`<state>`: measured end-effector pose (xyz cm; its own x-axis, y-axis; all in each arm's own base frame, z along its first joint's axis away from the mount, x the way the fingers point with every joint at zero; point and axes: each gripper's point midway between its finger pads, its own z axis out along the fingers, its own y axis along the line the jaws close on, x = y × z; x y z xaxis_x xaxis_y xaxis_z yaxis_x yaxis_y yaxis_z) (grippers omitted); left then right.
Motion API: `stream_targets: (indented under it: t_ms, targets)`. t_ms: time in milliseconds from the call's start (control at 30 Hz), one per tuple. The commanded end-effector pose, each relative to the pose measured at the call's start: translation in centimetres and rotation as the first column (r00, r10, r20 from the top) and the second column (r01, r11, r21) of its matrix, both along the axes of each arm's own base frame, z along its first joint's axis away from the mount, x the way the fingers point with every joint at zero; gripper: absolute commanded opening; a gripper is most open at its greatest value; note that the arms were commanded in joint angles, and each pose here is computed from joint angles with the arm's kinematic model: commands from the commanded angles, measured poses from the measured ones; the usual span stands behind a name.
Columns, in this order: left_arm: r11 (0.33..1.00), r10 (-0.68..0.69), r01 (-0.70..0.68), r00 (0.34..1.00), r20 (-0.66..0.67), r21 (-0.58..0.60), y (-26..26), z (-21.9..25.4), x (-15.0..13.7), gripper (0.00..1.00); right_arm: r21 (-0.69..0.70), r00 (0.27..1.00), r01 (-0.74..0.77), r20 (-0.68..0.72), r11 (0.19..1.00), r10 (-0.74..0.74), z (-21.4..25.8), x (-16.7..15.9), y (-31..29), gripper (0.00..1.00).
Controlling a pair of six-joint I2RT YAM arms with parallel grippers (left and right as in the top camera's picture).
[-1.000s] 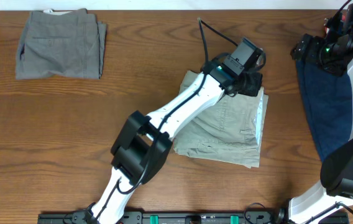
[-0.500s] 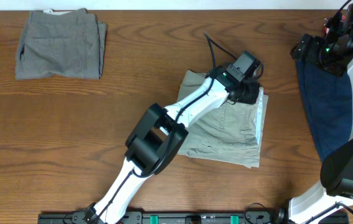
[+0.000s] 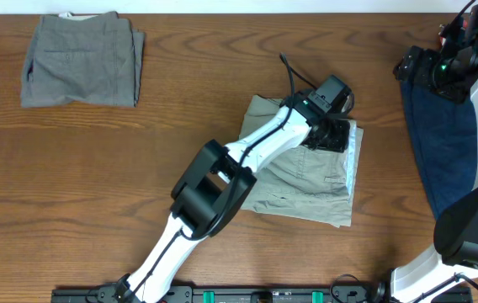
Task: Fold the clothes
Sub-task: 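Release the shorts and move the left gripper to their left side, then grasp the folded khaki shorts with the left gripper and lift them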
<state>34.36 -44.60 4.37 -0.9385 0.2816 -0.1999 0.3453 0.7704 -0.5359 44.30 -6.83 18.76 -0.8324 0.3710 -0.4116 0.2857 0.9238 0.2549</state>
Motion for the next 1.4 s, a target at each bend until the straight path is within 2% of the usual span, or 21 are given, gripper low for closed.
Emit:
stream_targets:
  t_ms: [0, 100, 167, 267, 367, 533, 667, 800, 900, 1100, 1367]
  targets:
    - [0.996, -0.047, 0.054, 0.995, 0.090, -0.077, 0.4, 7.8, -0.7, 0.48, -0.001, 1.000, 0.009, 0.012, 1.000, -0.009, 0.5, 0.3, -0.1, 0.99]
    - [0.997, -0.074, 0.077, 0.989, 0.127, -0.019, 3.1, 10.6, -1.4, 0.65, -0.002, 1.000, 0.009, 0.012, 1.000, -0.009, 0.5, 0.3, -0.1, 0.99]
    - [0.997, -0.027, 0.018, 0.990, 0.139, 0.069, 5.9, 11.3, -1.1, 0.74, -0.001, 1.000, 0.009, 0.012, 1.000, -0.009, 0.5, 0.3, -0.1, 0.99]
    - [0.967, 0.053, -0.090, 0.986, 0.158, 0.238, 11.7, 11.8, -0.3, 0.98, -0.001, 1.000, 0.009, 0.012, 1.000, -0.009, 0.5, 0.3, -0.1, 0.99]
    - [0.921, 0.105, -0.146, 0.986, 0.130, 0.362, 16.8, 11.3, 0.1, 0.98, -0.001, 1.000, 0.009, 0.012, 1.000, -0.009, 0.5, 0.3, -0.1, 0.99]
    - [0.889, 0.124, -0.119, 0.992, 0.017, 0.441, 22.6, 9.1, 0.4, 0.98, -0.001, 1.000, 0.009, 0.012, 1.000, -0.009, 0.5, 0.3, -0.1, 0.99]
    - [0.917, 0.149, -0.107, 0.986, -0.079, 0.385, 25.1, 6.6, 0.6, 0.98, -0.001, 1.000, 0.009, 0.012, 1.000, -0.009, 0.5, 0.3, -0.1, 0.99]
    - [0.982, 0.091, -0.060, 0.981, -0.173, 0.179, 24.9, 4.4, 0.2, 0.98, -0.001, 1.000, 0.009, 0.012, 1.000, -0.009, 0.5, 0.3, -0.1, 0.99]
    - [0.998, 0.055, -0.053, 0.976, -0.212, 0.015, 24.3, 2.9, -0.3, 0.98, -0.001, 1.000, 0.009, 0.012, 1.000, -0.009, 0.5, 0.3, -0.1, 0.99]
    - [0.998, 0.064, -0.069, 0.970, -0.236, -0.014, 24.6, -1.4, -2.1, 0.98, -0.001, 1.000, 0.009, 0.012, 1.000, -0.009, 0.5, 0.3, -0.1, 0.99]
    - [0.987, 0.110, -0.135, 0.962, -0.250, -0.083, 22.9, -3.3, -2.6, 0.98, -0.001, 1.000, 0.009, 0.012, 1.000, -0.009, 0.5, 0.3, -0.1, 0.99]
